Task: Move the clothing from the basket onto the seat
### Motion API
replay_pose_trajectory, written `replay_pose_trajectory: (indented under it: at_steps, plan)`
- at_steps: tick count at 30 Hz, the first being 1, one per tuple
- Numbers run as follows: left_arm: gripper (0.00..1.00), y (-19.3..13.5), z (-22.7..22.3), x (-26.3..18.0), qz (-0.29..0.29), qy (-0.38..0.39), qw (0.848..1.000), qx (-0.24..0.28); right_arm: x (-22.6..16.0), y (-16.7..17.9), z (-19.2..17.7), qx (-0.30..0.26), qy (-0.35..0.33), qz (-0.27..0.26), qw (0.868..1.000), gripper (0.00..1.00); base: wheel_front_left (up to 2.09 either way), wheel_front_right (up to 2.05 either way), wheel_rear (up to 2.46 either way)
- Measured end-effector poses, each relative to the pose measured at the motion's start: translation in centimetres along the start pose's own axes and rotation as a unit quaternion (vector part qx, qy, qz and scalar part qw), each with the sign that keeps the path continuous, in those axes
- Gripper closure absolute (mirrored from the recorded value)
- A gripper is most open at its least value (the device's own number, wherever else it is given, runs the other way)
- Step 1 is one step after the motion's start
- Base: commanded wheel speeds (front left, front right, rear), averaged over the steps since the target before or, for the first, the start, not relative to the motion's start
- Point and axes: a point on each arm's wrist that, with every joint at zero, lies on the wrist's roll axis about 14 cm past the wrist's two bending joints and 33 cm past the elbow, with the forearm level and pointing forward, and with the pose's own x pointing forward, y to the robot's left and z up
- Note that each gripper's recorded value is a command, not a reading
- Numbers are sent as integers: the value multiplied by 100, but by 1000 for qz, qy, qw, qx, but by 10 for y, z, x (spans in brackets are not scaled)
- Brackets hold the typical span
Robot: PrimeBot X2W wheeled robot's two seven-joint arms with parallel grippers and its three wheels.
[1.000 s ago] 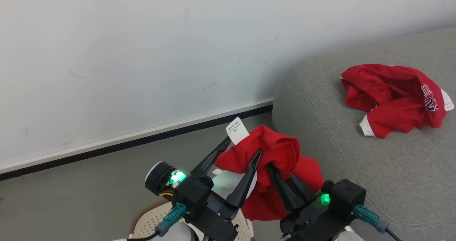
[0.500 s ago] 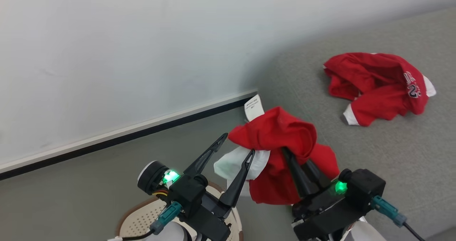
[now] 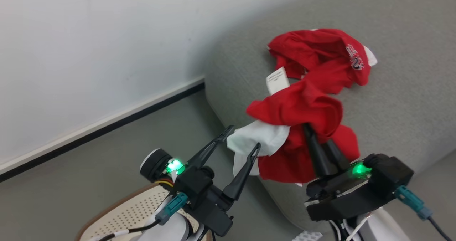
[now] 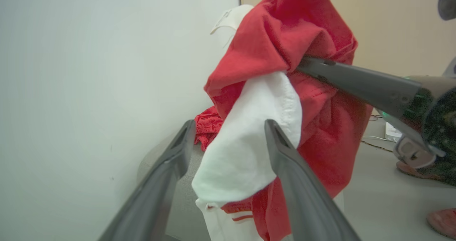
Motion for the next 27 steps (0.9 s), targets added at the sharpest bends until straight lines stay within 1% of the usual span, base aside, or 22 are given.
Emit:
replay_pose_trajectory:
  at_steps: [4,7,8,11,20,27]
  plan:
    - [0,-15,-6,14,-38,-5,999,-17,-5,-24,7,-22,-5,-40,999,100,0,0,0]
    - [0,-20,-17,20,-57,-1,998,-31,-10,-38,4,-29,2,-68,997,100,0,0,0]
    - [0,-25,-24,23,-69,2,997,-40,-14,-47,3,-36,5,-86,996,100,0,0,0]
    - [0,-33,-29,28,-87,0,995,-51,-21,-58,2,-46,11,-108,993,100,0,0,0]
    - [0,-41,-44,36,-112,5,991,-70,-24,-67,0,-53,16,-134,989,100,0,0,0]
    - [0,-40,-52,38,-117,7,990,-77,-19,-76,-1,-57,17,-144,988,100,0,0,0]
